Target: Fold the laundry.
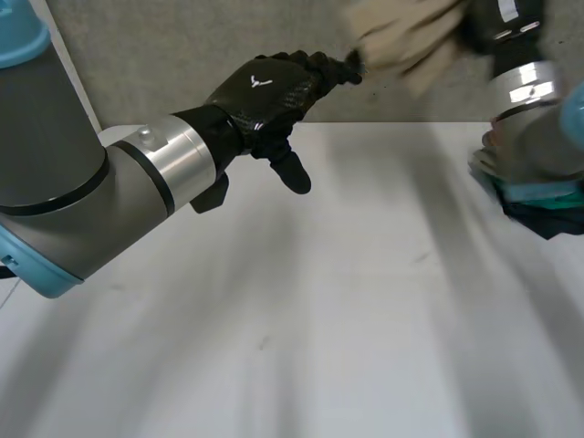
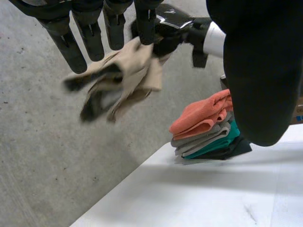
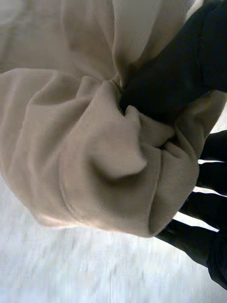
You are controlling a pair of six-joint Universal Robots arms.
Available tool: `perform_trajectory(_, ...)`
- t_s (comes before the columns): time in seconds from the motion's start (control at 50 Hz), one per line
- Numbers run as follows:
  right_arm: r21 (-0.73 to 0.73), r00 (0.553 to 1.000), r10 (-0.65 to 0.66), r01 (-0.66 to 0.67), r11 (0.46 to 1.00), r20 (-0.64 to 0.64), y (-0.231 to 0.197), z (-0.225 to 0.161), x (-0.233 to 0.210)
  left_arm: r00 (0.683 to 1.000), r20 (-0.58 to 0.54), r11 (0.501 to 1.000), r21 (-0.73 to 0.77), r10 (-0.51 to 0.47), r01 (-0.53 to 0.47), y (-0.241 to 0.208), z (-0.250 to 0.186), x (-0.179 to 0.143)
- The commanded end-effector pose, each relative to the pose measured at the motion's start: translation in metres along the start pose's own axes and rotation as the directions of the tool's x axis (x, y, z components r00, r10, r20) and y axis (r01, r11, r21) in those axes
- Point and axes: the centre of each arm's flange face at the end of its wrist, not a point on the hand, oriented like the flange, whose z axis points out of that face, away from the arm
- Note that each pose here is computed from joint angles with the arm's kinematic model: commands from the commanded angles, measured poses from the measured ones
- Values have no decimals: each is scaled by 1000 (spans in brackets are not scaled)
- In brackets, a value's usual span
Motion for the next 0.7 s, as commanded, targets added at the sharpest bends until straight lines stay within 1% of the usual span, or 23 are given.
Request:
perform_trajectory(0.02,-73,987,-45,34,997,-157,41,-5,130,1000,-4,1000,-1,-2,2,0,-1,2)
perform_trajectory(0.06,-121,987,-42,23,992,-157,59,-15,150,1000,-8,1000,-6,-6,6,2,-2,4)
perform_trajectory(0.08,-164,989,-33,8,986,-147,75,-25,165,1000,-10,1000,-7,-9,8,2,-2,5)
perform_trajectory(0.12,-214,992,-15,-13,977,-128,93,-36,179,1000,-11,1000,-11,-14,13,4,-2,6)
perform_trajectory(0.14,-241,994,-2,-26,970,-113,102,-43,183,1000,-12,1000,-14,-16,16,4,-2,6)
perform_trajectory(0.16,-302,995,25,-52,952,-94,120,-57,194,1000,-13,1000,-16,-17,17,5,-2,6)
perform_trajectory(0.2,-363,995,62,-86,928,-78,140,-74,198,1000,-13,1000,-20,-22,22,6,-3,7)
perform_trajectory(0.22,-409,994,91,-109,906,-62,156,-89,201,1000,-13,1000,-20,-22,22,6,-3,7)
perform_trajectory(0.3,-487,988,139,-153,860,-65,187,-121,207,1000,-18,999,-25,-25,24,8,-2,8)
perform_trajectory(0.36,-502,987,138,-162,849,-84,194,-130,212,999,-21,999,-26,-25,25,9,-2,10)
perform_trajectory(0.42,-511,986,133,-164,844,-97,194,-135,217,999,-23,999,-26,-25,25,9,-2,10)
perform_trajectory(0.48,-508,988,129,-156,847,-89,183,-130,214,999,-24,999,-23,-24,24,7,-2,11)
perform_trajectory(0.5,-499,988,124,-151,853,-88,172,-125,215,999,-24,999,-23,-24,24,7,-2,11)
perform_trajectory(0.52,-499,988,124,-151,853,-88,172,-125,215,999,-24,999,-22,-24,23,7,-3,11)
perform_trajectory(0.58,-479,990,111,-142,866,-92,144,-116,217,999,-42,1000,-13,-21,20,4,-3,19)
perform_trajectory(0.66,-478,991,95,-130,869,-97,120,-113,216,998,-54,1000,-5,-18,18,0,-5,24)
perform_trajectory(0.7,-492,990,96,-135,860,-103,107,-116,215,998,-54,1000,-1,-16,16,-2,-6,24)
